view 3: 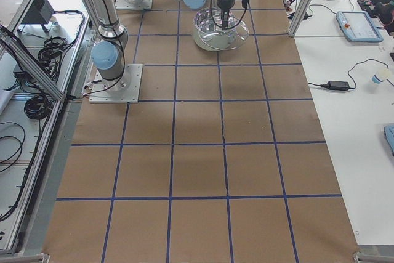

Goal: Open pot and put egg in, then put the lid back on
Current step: 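Close the left gripper on the egg in the pink bowl, then carry the egg with the left gripper over the open pot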

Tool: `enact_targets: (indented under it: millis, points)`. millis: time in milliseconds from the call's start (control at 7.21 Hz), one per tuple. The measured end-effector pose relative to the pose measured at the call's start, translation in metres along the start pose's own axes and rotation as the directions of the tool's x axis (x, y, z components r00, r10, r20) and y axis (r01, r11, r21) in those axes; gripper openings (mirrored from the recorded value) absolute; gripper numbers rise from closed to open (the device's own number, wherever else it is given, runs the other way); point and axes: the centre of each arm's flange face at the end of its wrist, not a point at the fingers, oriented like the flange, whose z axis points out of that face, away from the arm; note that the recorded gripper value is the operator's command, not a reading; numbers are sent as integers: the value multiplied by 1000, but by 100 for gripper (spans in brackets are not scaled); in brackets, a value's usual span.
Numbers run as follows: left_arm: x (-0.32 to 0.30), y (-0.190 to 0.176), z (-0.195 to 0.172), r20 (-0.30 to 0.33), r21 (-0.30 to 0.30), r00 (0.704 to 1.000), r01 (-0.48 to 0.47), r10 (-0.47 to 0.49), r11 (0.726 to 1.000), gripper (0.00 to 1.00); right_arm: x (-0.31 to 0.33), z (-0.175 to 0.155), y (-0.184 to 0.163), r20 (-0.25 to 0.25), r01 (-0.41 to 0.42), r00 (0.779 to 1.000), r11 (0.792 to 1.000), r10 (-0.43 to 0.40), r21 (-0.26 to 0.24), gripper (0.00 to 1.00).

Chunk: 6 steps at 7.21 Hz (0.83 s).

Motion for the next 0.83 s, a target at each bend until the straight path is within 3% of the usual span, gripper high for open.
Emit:
enact_targets:
  millis: [416, 832]
  points:
    - [-6, -4, -20, 32, 20, 999, 25, -26, 999, 11, 0, 0, 0, 0, 1, 1000, 1000, -1, 0, 41]
    - [-19, -23, -90, 59, 57, 995, 78, -82, 995, 11, -1, 0, 0, -1, 10, 1000, 1000, -10, 1, 41]
